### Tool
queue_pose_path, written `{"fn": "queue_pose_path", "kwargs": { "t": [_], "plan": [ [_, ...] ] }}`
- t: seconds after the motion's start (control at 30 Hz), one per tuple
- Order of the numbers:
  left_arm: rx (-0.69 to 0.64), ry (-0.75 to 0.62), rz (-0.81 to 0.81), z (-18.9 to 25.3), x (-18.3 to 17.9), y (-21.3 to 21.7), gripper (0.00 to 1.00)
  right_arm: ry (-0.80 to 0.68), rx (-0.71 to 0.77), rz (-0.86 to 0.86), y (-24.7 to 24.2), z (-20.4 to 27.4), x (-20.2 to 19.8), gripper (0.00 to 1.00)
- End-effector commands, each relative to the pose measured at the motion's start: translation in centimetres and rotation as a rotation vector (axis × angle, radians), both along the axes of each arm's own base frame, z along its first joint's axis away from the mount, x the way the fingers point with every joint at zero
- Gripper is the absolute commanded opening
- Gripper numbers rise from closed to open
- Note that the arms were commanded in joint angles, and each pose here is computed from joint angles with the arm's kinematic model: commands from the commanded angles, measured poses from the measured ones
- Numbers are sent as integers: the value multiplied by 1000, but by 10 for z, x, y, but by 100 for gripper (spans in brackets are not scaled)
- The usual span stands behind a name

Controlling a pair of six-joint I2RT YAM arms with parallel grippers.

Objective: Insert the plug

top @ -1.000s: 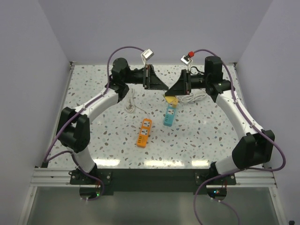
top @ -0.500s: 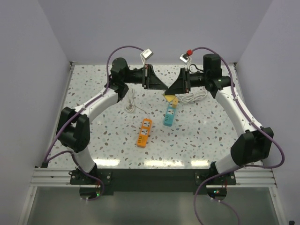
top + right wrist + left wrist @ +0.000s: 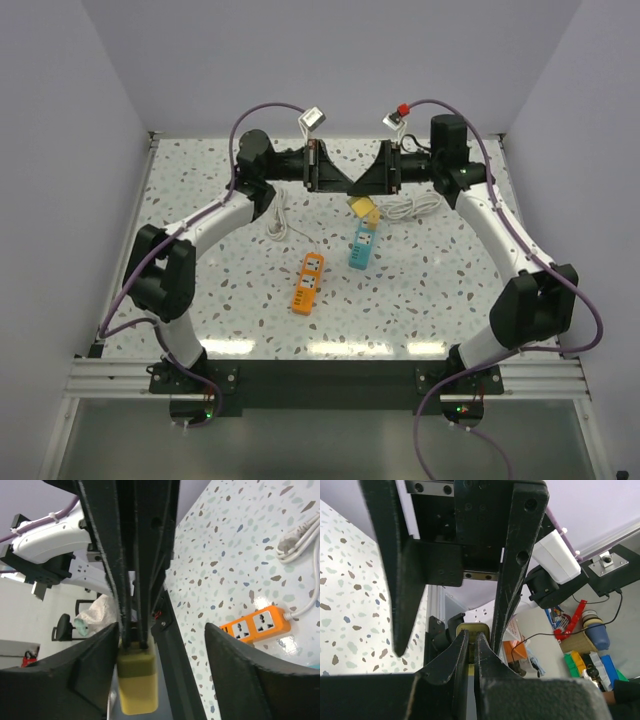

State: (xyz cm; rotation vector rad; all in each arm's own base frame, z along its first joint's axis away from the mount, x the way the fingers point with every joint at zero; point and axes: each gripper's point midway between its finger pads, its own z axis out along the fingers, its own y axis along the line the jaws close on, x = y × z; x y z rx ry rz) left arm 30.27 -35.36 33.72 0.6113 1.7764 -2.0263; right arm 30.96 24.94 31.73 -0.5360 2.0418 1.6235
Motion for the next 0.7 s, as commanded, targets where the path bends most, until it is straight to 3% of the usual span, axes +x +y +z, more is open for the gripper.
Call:
{"fn": "queue_pose_path", "kwargs": {
  "t": [0.0,0.07,0.4,0.53,0.67],
  "plan": [
    [-47,-57,-9,14,-5,3,0,-55,12,-59,-4,11,7,74],
    [-47,-52,7,13,0,7,0,-69,12,-83,-10,14,9,78],
    [-64,-35,113,12,30,15,0,-144,118,-244,-40,59,24,80],
    [-118,-68,209,32,53,13,0,-187,135,-358,-47,69,29,80],
    [-188,-110,309,59,71,13,0,-141,223,-475,-54,76,30,80]
  ]
}}
